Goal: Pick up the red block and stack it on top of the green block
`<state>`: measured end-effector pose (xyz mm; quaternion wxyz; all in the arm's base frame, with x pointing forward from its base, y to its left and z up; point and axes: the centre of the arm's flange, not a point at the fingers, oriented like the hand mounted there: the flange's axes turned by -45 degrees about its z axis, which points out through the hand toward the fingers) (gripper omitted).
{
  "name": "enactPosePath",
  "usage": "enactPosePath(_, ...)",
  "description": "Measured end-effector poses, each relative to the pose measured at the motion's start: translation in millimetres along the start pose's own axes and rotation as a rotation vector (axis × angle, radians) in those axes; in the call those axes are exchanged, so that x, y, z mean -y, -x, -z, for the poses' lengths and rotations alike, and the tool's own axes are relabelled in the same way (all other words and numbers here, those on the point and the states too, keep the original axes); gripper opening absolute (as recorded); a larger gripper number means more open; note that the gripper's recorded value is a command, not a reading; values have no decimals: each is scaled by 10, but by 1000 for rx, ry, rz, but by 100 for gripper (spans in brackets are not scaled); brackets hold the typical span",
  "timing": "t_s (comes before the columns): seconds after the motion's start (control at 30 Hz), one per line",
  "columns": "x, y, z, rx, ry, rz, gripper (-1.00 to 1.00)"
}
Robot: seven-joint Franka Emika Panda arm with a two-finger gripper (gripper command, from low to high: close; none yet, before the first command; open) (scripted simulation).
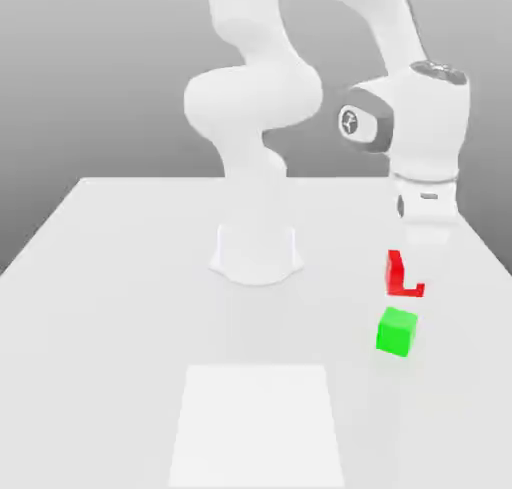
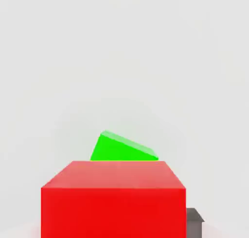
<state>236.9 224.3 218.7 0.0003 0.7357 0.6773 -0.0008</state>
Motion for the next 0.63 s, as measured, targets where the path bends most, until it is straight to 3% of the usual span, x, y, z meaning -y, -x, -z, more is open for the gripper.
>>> enactPosePath(0.13, 1, 19, -330, 1, 1, -1, -100)
enactPosePath(0.17, -6, 33, -374, 0, 1, -6, 100)
enactPosePath(0.4, -99, 118, -364, -1, 1, -45, 100)
enactPosePath(0.63, 11, 6, 166, -1, 2, 4, 100)
